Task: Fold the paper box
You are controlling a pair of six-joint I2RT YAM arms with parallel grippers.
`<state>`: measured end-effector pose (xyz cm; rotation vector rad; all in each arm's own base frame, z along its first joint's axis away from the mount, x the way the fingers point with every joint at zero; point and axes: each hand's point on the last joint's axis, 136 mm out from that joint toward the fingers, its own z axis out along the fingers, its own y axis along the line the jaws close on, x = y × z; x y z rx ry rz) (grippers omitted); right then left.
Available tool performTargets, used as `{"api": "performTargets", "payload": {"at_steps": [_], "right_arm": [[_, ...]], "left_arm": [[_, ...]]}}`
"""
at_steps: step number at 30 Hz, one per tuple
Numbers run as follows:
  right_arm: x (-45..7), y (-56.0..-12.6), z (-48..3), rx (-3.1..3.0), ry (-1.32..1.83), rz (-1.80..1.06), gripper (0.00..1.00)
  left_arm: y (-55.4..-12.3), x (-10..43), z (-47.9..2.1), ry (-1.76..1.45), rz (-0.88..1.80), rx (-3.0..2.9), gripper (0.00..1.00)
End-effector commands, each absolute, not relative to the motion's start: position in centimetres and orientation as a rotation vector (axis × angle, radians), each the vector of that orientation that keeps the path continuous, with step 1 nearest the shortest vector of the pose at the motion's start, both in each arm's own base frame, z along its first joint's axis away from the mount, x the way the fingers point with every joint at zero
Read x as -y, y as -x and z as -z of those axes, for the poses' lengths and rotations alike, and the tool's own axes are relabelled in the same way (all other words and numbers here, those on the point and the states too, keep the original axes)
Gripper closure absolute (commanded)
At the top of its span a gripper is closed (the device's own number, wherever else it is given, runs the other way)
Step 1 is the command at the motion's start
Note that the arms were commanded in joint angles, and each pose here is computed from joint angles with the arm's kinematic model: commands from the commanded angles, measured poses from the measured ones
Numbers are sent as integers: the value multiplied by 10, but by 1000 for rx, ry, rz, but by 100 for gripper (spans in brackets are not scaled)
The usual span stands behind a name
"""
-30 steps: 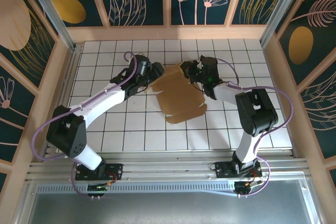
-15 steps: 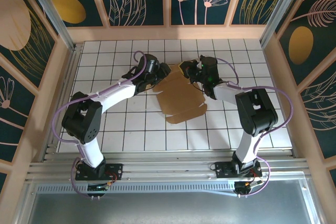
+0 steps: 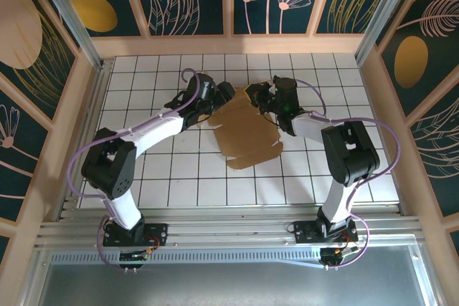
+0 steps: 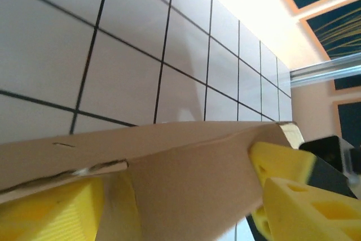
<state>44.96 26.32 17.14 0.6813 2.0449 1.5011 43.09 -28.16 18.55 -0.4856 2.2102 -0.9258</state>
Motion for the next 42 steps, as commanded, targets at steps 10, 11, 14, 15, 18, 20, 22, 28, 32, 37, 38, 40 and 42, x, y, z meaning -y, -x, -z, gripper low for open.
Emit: {"api": "performTargets", "payload": {"at_steps": [10, 11, 14, 15, 18, 20, 22, 28, 32, 37, 38, 40, 42], "right_arm": [[-260, -452, -161, -2085, -660, -1445, 94], [-259, -452, -159, -2088, -662, -1442, 94], [-260, -453, -158, -2090, -663, -1442, 94], [-260, -453, -160, -2088, -661, -1444, 94], [-260, -452, -161, -2092, -656, -1440, 94], [-259, -452, -163, -2092, -652, -1433, 94], [-259, -452, -164, -2091, -652, -1429, 94], [-259, -450, -167, -2091, -651, -1429, 94], [-257, -448, -167, -2097, -654, -1417, 94], [-257, -447, -166, -2106, -654, -1410, 94], [-256, -447, -166, -2104, -656, -1410, 94], [-257, -448, -166, -2103, -657, -1414, 94], [-258, -447, -165, -2105, -657, -1419, 94]], "left_arm": [[-333, 233, -197, 336, 970, -2168, 57], [-330, 238, -187, 358, 1010, -2182, 57], [-330, 247, -159, 411, 1059, -2214, 57], [-333, 250, -152, 412, 1057, -2221, 57], [-347, 256, -140, 439, 1033, -2230, 57], [-358, 256, -129, 490, 996, -2236, 55], [-368, 248, -111, 587, 909, -2247, 52], [-394, 235, -71, 728, 717, -2247, 50], [-408, 238, -51, 704, 662, -2268, 50], [-418, 248, -36, 655, 692, -2291, 48], [-417, 248, -30, 661, 690, -2305, 47], [-425, 254, -34, 666, 718, -2289, 46], [-427, 259, -37, 650, 748, -2280, 50]]}}
